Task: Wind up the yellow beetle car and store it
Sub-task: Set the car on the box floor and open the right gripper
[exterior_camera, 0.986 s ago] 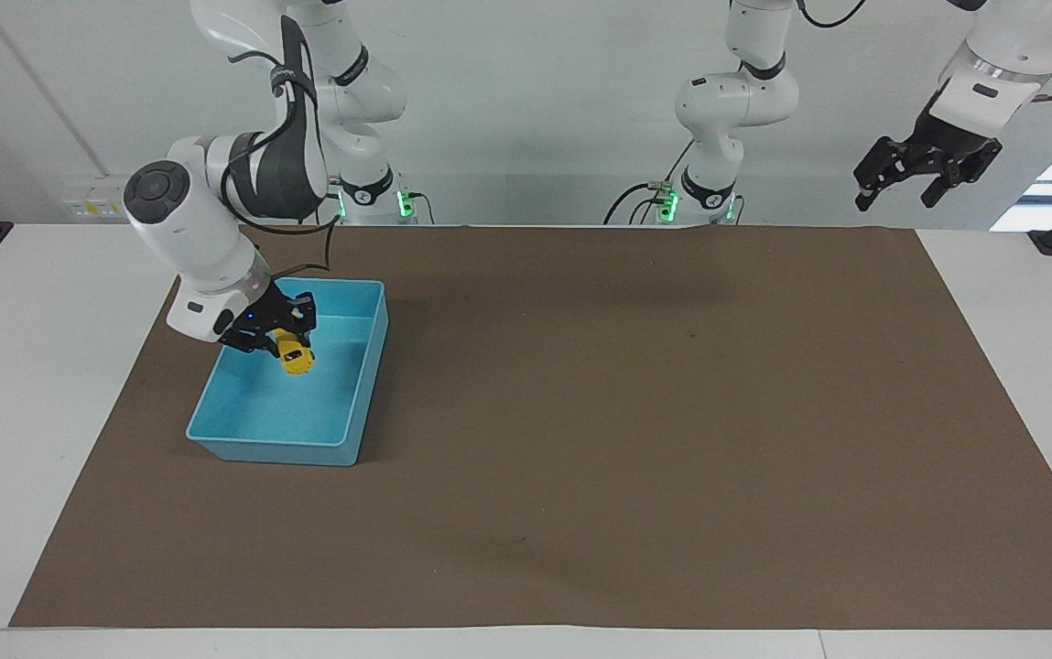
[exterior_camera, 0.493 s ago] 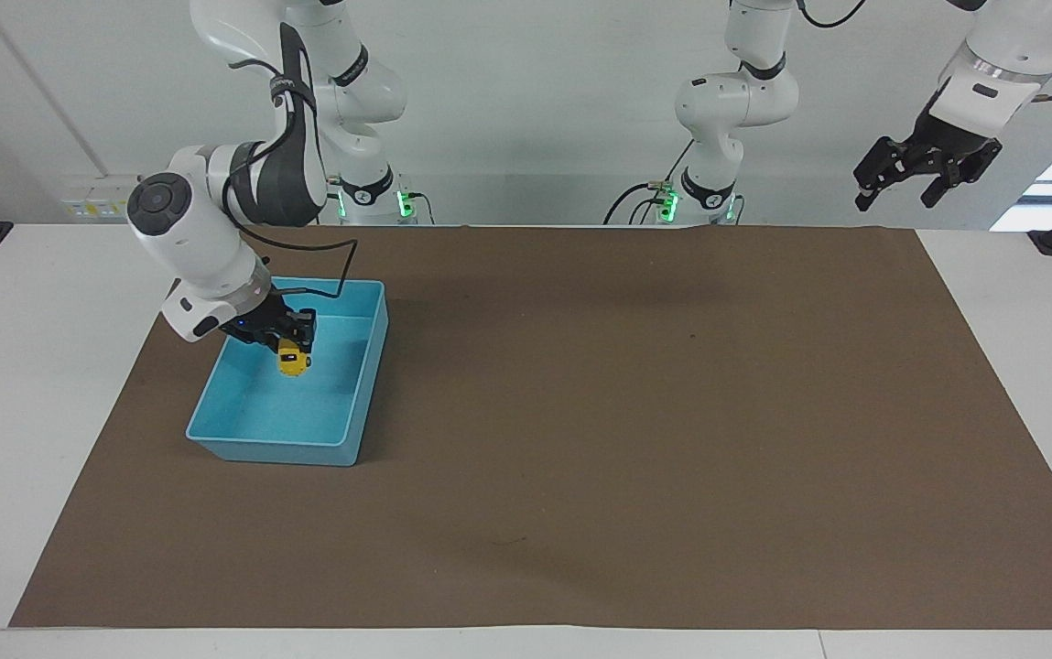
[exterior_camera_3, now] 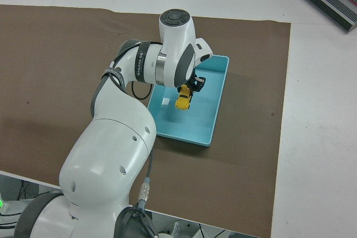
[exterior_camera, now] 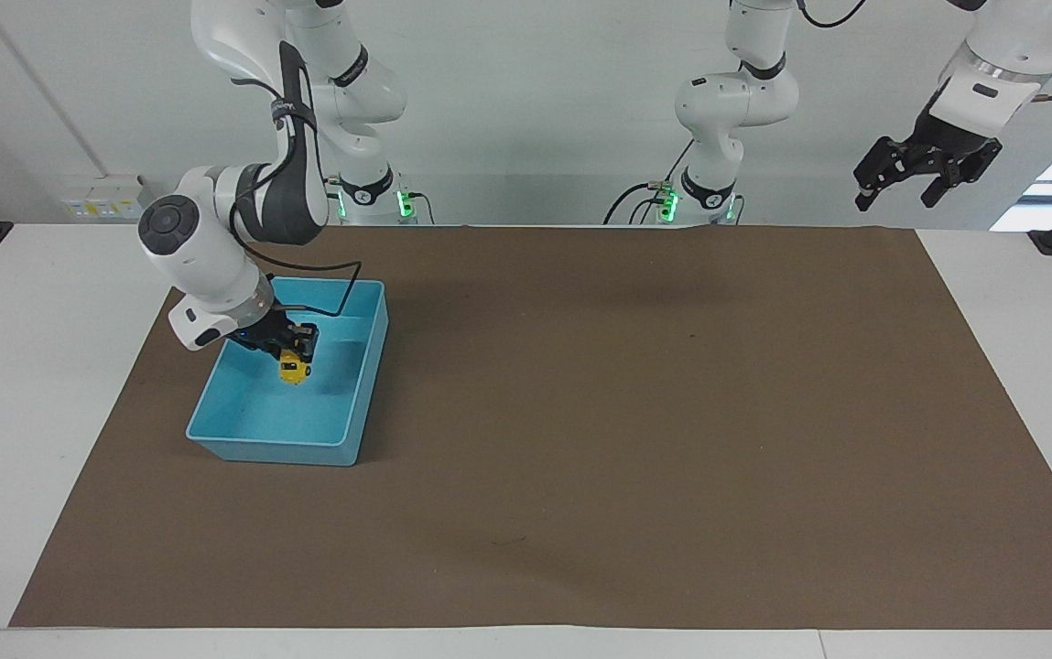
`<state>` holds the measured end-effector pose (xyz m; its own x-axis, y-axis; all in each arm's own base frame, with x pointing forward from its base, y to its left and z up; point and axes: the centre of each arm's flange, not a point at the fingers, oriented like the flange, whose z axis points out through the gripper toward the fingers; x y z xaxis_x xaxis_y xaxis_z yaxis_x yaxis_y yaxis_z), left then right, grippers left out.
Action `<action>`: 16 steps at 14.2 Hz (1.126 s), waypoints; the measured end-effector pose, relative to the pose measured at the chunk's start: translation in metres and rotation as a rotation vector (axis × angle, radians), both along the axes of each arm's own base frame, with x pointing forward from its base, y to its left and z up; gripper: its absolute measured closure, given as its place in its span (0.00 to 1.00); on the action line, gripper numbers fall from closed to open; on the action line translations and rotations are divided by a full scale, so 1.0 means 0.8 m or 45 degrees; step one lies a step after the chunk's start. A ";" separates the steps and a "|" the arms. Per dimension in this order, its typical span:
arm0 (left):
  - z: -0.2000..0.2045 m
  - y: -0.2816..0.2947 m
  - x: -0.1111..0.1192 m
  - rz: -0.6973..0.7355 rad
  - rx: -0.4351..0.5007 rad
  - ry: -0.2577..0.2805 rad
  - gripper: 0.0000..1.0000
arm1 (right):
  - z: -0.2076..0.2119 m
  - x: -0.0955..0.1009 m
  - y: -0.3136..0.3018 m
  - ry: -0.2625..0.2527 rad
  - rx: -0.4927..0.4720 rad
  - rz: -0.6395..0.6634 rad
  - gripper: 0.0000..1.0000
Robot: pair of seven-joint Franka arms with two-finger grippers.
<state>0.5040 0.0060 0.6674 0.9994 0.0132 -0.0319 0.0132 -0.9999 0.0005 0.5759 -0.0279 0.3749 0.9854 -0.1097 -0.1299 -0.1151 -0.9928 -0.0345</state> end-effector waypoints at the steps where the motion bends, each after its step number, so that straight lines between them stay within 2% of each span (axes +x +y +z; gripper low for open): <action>1: 0.000 0.000 0.000 0.000 0.000 0.000 0.00 | -0.005 -0.001 0.000 -0.005 -0.001 -0.001 0.54; 11: 0.000 0.000 0.000 0.000 0.000 0.000 0.00 | -0.066 0.002 0.004 -0.019 -0.004 0.002 0.54; 16: 0.000 0.000 0.000 0.000 0.000 0.000 0.00 | -0.067 0.002 0.006 -0.022 -0.004 0.006 0.54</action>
<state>0.5040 0.0060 0.6674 0.9994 0.0132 -0.0319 0.0132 -0.9999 0.0005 0.5775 -0.0231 0.3210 0.9880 -0.1057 -0.1124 -0.1101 -0.9934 -0.0332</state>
